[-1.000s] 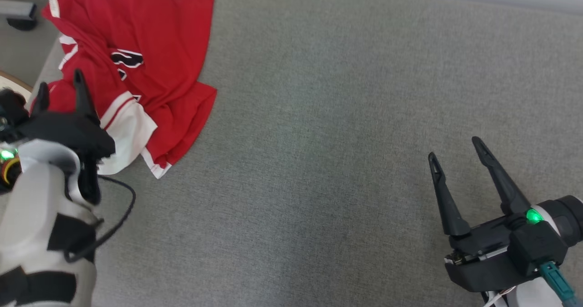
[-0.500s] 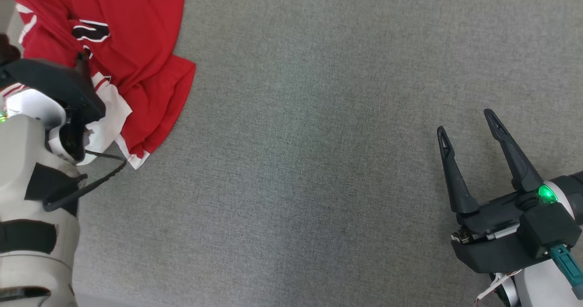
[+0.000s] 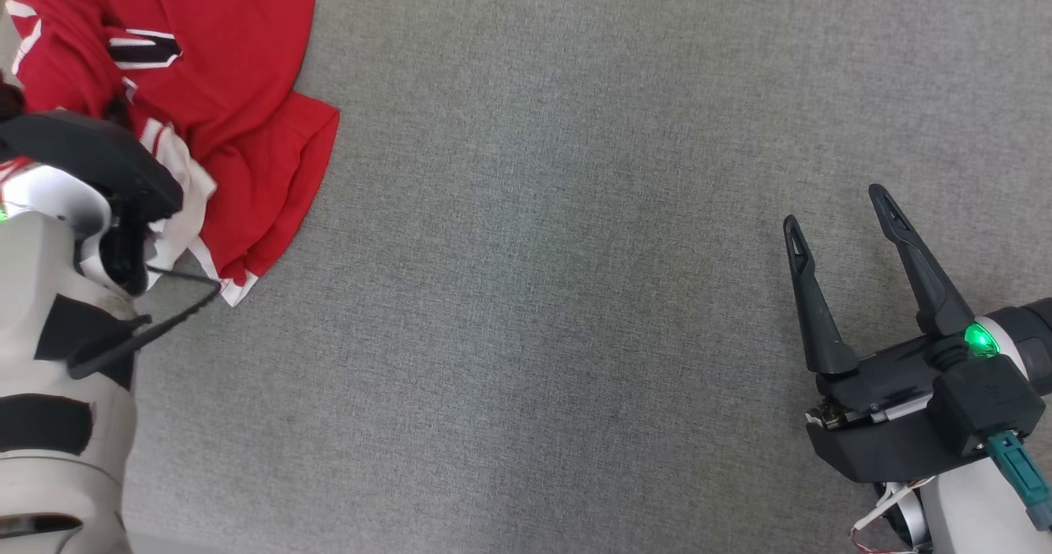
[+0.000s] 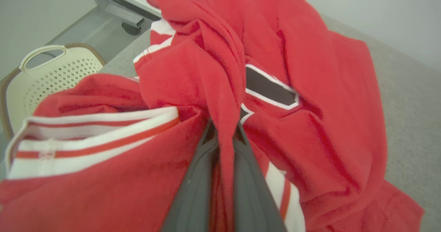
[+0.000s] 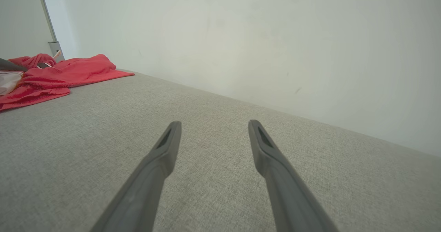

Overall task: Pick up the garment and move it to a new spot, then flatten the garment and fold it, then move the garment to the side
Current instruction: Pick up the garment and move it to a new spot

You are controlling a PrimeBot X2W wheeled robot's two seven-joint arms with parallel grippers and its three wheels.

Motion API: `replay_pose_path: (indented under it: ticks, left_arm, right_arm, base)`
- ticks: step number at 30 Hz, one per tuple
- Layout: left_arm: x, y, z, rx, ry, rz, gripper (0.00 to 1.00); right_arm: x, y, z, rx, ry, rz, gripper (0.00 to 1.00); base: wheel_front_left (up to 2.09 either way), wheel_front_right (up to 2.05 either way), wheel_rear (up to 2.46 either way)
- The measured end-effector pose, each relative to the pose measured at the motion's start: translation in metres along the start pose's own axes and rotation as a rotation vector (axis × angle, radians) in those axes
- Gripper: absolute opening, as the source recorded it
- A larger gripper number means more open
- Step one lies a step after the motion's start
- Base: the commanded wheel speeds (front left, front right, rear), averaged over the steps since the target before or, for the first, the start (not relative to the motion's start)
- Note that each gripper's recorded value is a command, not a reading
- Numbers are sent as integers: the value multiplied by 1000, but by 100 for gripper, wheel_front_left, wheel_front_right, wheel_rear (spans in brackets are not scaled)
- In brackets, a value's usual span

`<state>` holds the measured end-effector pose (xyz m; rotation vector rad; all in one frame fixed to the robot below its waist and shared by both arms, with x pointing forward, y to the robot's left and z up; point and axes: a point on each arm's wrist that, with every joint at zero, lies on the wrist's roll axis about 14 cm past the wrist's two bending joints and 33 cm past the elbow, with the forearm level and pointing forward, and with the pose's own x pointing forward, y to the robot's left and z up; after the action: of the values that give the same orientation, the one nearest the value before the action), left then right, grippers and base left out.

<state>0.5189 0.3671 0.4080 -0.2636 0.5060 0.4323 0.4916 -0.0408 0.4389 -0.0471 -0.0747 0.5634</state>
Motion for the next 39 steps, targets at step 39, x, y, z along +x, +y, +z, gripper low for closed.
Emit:
replay_pose_path:
  ticks: [39]
  left_arm:
    - [-227,-206,219,-92,-761,-808,0]
  right_arm:
    - [-83,-14,104,0,-134,-243,100]
  base:
    - [0,0,0]
